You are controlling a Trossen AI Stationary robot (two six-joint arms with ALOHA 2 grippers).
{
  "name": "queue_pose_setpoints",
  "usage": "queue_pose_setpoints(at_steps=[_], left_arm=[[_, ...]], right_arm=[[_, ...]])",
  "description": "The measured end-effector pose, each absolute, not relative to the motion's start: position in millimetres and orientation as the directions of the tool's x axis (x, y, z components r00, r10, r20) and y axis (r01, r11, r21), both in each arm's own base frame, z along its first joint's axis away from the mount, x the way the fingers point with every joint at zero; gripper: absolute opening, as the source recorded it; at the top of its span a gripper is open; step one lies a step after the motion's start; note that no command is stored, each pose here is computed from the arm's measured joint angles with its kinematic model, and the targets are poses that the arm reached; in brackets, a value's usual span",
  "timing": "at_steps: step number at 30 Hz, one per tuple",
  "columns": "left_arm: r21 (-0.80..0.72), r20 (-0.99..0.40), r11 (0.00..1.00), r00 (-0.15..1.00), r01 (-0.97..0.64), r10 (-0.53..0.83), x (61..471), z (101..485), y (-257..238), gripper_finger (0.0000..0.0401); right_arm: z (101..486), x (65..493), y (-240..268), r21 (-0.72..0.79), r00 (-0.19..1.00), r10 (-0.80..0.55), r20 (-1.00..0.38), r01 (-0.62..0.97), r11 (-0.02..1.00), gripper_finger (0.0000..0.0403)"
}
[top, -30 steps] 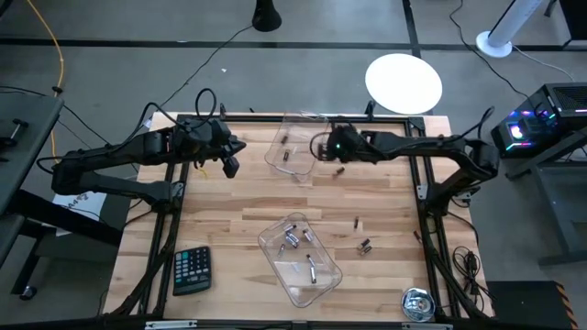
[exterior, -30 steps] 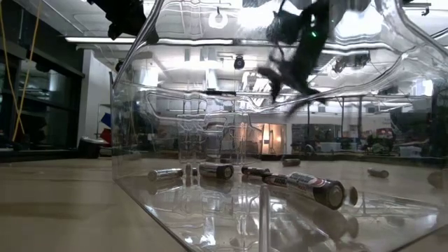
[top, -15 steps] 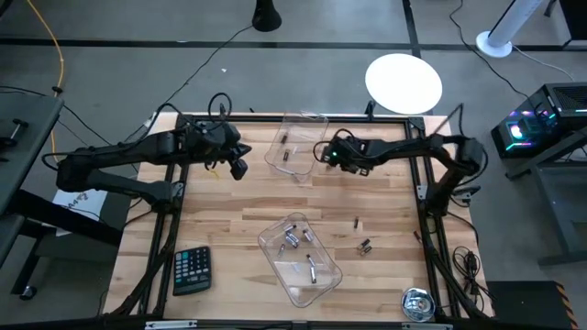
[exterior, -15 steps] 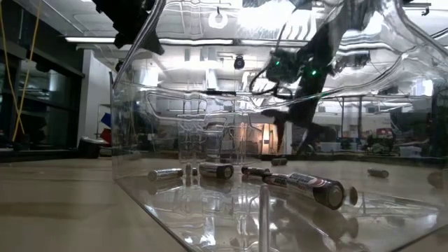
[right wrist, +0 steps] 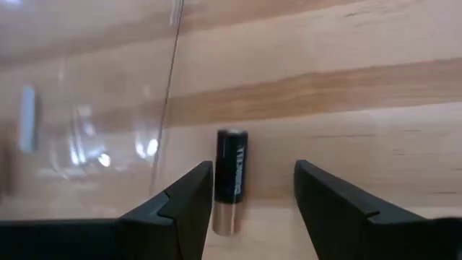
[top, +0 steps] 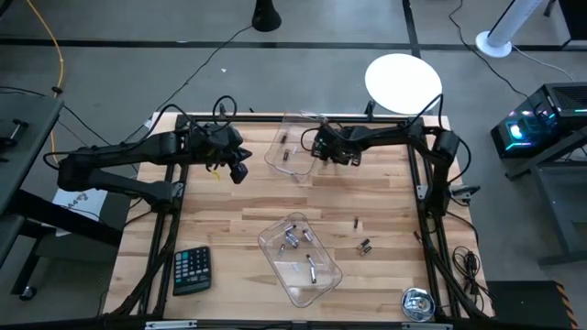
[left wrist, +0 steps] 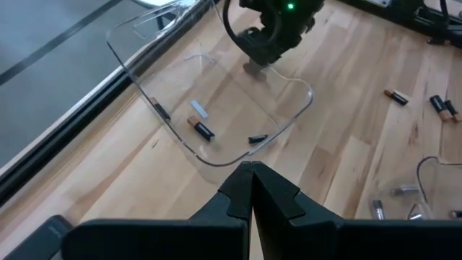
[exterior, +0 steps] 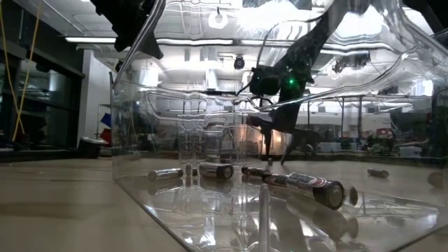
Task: Sort batteries
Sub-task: Put the black battery into the top transparent bin
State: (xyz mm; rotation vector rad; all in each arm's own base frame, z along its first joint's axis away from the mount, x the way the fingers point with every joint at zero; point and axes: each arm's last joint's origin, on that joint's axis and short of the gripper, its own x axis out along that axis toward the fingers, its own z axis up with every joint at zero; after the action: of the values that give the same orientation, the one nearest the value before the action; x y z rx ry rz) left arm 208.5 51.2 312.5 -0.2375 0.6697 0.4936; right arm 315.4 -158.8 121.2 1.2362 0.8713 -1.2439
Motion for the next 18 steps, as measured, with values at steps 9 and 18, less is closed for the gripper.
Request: queue_pose_setpoints(at_steps=[9, 18], left_arm=[[-0.033, -0.645, 0.868, 0.674, -0.495, 0.360, 208, 312, 51, 0.0000], [-0.031, -0.644, 0.863, 0.670, -0.504, 0.368, 207, 313, 51, 0.0000]], right_arm=[[119, 303, -136, -0.068, -0.041, -0.154, -0.987, 0.983, 0.169, 0.0087], [157, 278, -111, -0.223, -0.173, -0.214, -0.961, 0.944, 0.241, 0.0037]])
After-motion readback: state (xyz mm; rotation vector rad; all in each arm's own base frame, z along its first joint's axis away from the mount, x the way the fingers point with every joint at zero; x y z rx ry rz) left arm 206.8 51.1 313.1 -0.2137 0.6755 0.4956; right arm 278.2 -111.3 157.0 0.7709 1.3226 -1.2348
